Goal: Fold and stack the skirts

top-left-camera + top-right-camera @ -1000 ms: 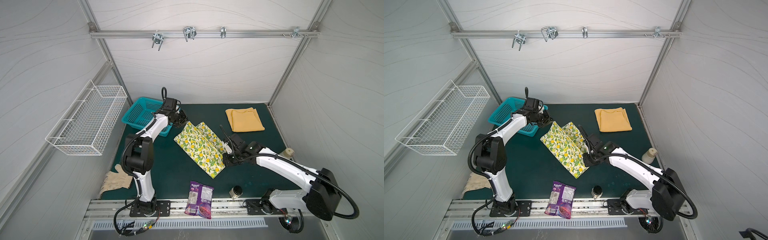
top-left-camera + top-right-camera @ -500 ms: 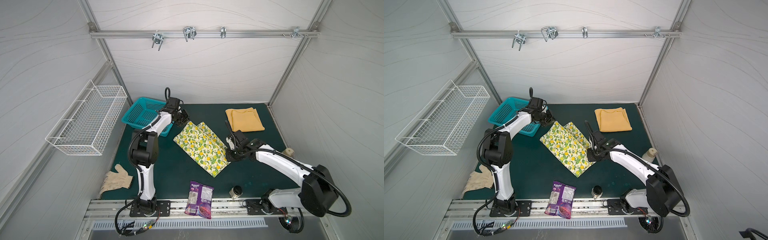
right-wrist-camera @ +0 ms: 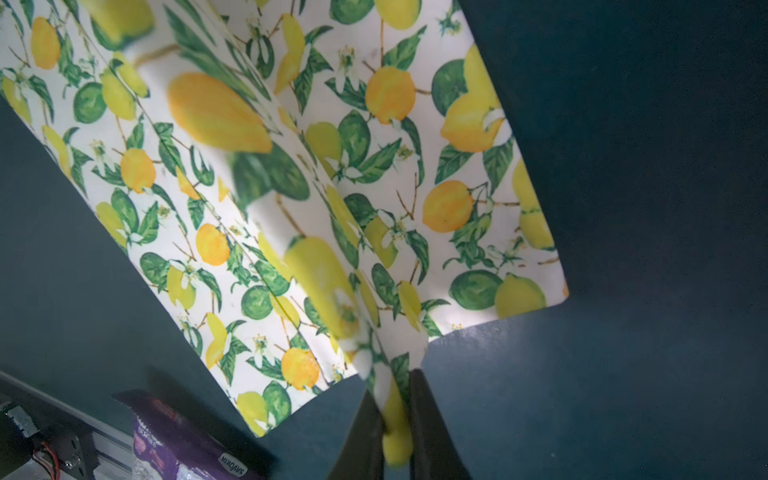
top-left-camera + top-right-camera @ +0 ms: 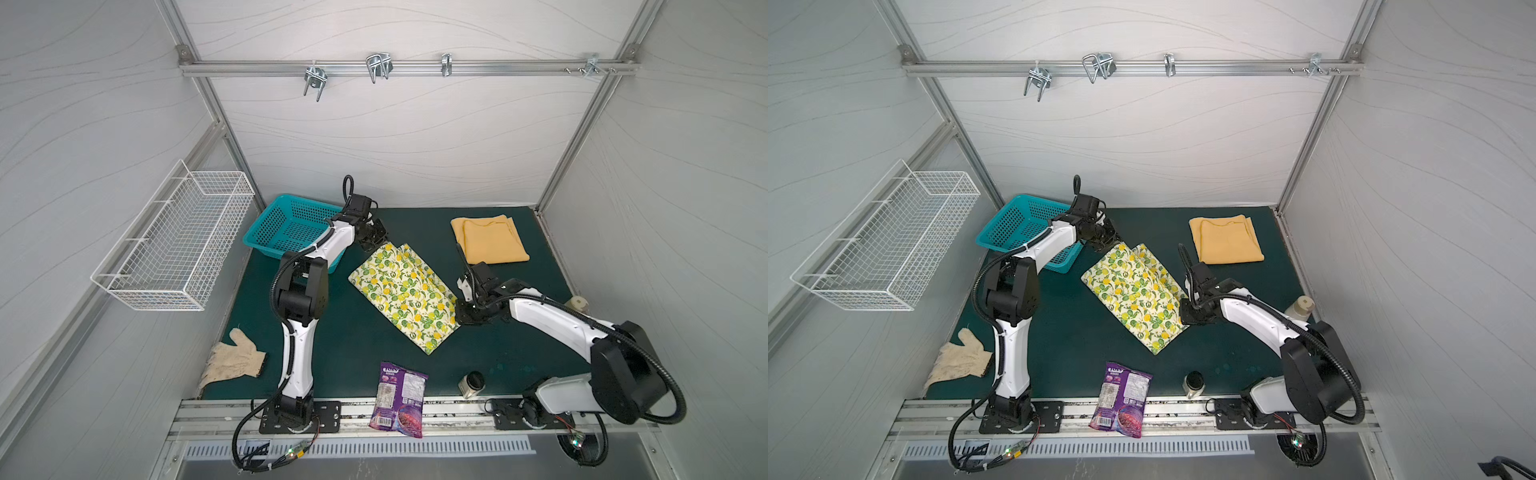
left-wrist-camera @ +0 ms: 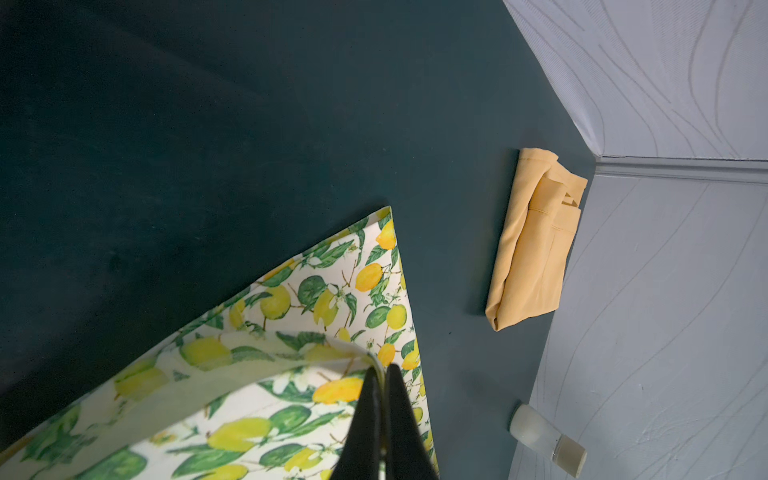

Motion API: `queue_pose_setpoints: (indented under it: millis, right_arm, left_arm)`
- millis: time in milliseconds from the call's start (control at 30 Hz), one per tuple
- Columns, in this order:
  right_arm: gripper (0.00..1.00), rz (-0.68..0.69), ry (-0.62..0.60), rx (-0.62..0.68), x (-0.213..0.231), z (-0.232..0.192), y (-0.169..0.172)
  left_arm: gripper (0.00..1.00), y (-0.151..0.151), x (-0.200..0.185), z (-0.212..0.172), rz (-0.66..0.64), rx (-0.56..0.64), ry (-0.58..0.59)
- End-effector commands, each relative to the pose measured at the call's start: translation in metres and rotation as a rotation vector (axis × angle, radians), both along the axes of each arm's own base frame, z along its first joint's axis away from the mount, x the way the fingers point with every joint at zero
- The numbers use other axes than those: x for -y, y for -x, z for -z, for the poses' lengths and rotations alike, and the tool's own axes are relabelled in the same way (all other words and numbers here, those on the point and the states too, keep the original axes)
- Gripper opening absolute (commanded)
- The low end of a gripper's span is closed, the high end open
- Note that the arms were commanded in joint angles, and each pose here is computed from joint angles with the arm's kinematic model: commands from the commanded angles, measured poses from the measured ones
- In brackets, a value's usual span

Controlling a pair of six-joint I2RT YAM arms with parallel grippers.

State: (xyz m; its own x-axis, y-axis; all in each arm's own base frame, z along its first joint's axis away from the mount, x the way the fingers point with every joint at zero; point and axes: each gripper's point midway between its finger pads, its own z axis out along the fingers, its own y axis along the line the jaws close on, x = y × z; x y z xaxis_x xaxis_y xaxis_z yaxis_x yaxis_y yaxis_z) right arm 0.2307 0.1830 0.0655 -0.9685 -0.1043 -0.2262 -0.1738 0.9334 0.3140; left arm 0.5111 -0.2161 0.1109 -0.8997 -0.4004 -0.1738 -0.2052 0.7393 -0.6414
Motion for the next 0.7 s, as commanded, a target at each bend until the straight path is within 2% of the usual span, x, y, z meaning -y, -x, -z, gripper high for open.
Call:
queue_pose_setpoints:
  millis: [0, 200, 667]
  right_arm:
    - [0.14, 0.004, -0.003, -0.020, 0.004, 0.007, -0.002]
    - [0.14, 0.008, -0.002, -0.041, 0.006, 0.015, -0.005]
    - [0.14, 0.046, -0.008, -0.049, 0.015, 0.023, -0.008]
  left_arm:
    - [0.00, -0.017, 0.006, -0.008, 0.005, 0.052, -0.009]
    - [0.01, -0.022, 0.012, 0.006, 0.014, 0.032, -0.007]
    - [0.12, -0.027, 0.042, 0.030, 0.075, -0.013, 0.011]
